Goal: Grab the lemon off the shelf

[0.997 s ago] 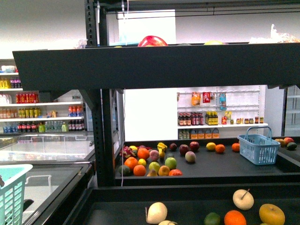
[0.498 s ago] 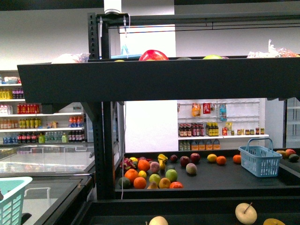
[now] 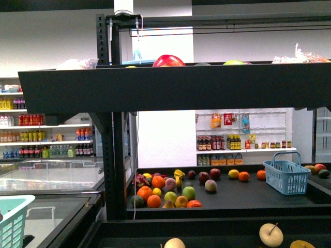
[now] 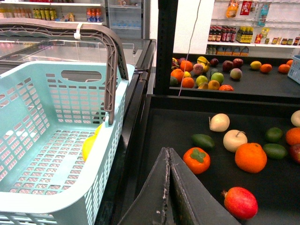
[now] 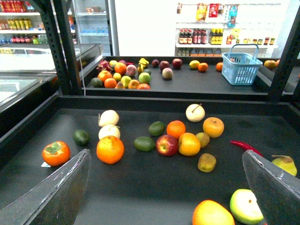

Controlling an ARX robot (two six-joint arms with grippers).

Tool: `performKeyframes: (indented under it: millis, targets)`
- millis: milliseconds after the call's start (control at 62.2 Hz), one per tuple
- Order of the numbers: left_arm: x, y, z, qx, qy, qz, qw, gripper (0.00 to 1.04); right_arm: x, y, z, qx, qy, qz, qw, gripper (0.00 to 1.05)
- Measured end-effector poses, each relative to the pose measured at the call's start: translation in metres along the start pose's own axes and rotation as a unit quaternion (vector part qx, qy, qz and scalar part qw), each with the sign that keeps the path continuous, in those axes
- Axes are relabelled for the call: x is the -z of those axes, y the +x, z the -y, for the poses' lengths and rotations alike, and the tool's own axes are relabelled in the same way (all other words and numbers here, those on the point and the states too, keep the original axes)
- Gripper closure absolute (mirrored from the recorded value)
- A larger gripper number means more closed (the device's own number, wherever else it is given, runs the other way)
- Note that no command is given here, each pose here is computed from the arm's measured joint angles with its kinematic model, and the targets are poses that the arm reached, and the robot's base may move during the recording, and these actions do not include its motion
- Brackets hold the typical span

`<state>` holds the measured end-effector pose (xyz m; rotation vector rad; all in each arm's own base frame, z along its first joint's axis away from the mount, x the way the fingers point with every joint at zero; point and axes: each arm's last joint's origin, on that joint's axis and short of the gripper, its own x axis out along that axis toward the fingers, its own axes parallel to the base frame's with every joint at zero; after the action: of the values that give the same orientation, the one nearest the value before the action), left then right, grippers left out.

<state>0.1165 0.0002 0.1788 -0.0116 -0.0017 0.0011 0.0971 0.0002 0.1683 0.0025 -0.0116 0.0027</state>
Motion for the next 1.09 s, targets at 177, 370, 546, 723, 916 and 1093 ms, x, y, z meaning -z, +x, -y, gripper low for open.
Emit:
performKeyframes:
  millis: [177,370,546,723,916,1093]
  targets:
    - [0.008,-0.004,0.000,-0.001,0.000,0.003,1.000,1.02,0.000,0.000,0.000,0.000,0.000,0.000,1.000,0.07]
    - [0.008,-0.008,0.000,0.000,0.000,0.006,1.000,1.02,0.000,0.000,0.000,0.000,0.000,0.000,1.000,0.07]
    - [0.011,-0.019,0.000,0.000,0.001,0.003,1.000,1.02,0.000,0.000,0.000,-0.001,0.000,0.000,1.000,0.07]
    - [0.011,-0.019,0.000,0.000,0.001,0.003,1.000,0.97,0.000,0.000,0.000,0.000,0.000,0.000,1.000,0.07]
    - [0.011,-0.019,0.000,0.000,0.001,0.003,1.000,0.58,0.000,0.000,0.000,0.000,0.000,0.000,1.000,0.07]
    - [0.011,-0.019,0.000,0.000,0.001,0.003,1.000,0.22,0.000,0.000,0.000,0.000,0.000,0.000,1.000,0.07]
